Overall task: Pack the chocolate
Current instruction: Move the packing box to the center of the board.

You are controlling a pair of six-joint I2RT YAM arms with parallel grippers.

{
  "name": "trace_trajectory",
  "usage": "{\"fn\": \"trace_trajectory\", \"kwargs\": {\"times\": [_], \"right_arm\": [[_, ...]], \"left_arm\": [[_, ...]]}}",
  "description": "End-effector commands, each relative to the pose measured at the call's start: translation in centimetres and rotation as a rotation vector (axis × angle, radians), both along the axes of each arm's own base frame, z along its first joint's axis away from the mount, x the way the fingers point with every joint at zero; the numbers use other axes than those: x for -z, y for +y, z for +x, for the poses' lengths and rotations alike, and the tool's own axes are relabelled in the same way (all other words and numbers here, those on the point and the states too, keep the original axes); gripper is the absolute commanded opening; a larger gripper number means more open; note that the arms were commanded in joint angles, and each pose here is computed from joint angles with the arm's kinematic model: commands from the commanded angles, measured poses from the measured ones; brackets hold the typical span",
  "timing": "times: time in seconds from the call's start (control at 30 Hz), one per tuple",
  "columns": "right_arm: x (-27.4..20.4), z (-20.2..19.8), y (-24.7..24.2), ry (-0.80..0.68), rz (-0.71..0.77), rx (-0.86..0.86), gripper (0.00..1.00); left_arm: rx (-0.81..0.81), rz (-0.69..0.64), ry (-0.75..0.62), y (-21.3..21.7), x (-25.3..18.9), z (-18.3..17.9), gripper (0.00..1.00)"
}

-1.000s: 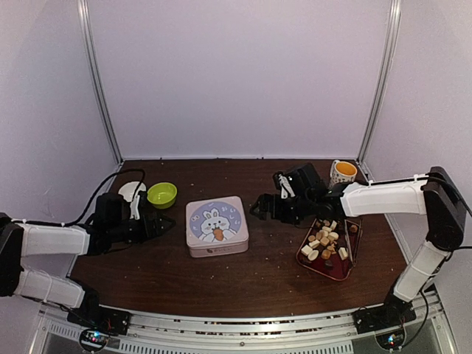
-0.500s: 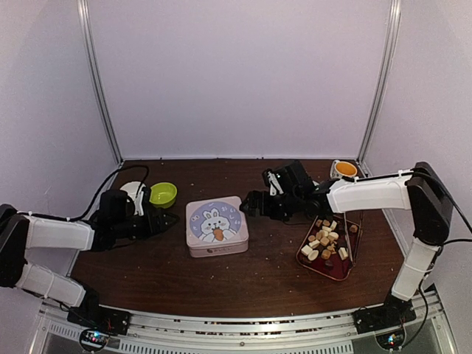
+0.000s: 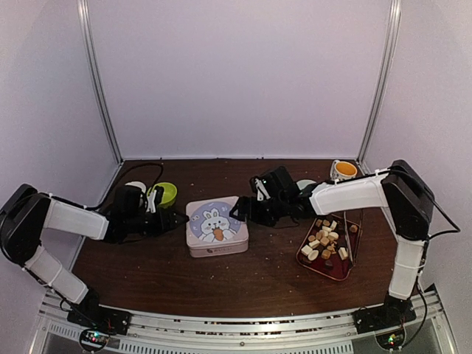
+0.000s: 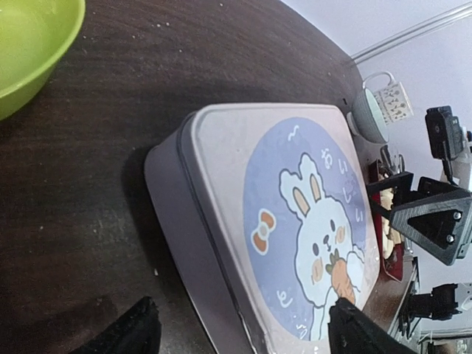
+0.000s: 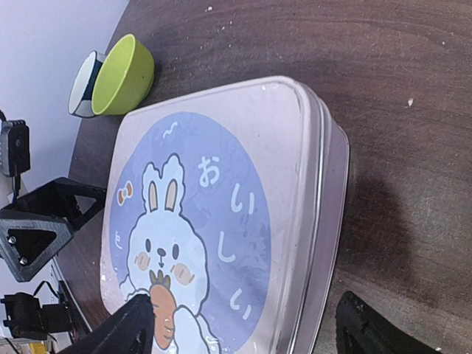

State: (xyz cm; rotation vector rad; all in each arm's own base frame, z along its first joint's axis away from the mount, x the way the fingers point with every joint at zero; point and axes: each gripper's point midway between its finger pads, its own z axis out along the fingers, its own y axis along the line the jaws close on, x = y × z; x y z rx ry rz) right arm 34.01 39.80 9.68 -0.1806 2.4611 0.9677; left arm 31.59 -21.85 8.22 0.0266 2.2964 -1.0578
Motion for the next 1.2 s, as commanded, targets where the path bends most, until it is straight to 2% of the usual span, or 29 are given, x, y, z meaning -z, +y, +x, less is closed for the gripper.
{"fn": "trace_trajectory", "kwargs": {"times": [0.0, 0.2, 0.27, 0.33, 0.67, 1.17], "right_arm": [[0.3, -0.3, 1.6, 0.035, 0.045, -0.016, 0.81], [-0.4, -0.7, 2.0, 0.023, 0.067, -0.031, 0.72], [-0.6, -0.6, 2.0, 0.017, 0.063, -0.028, 0.71], [-0.6, -0.7, 2.0, 0.017, 0.060, -0.031, 0.66], [-1.0, -1.0, 0.3, -0.007, 0.020, -0.001, 0.65], [-2.1, -0.7, -1.0, -0.049, -0.048, 0.022, 0.67]], "left_arm": [[0.048, -0.037, -0.034, -1.9, -0.7, 0.6, 0.78], [0.095, -0.073, -0.015, -3.5, -0.3, 0.7, 0.63], [0.105, -0.080, -0.013, -3.9, -0.2, 0.8, 0.60], [0.114, -0.081, -0.015, -4.3, -0.3, 0.9, 0.58], [0.186, -0.091, -0.019, -7.8, -0.6, 1.5, 0.54], [0.161, -0.017, -0.008, -7.4, -1.7, 1.4, 0.57]]}}
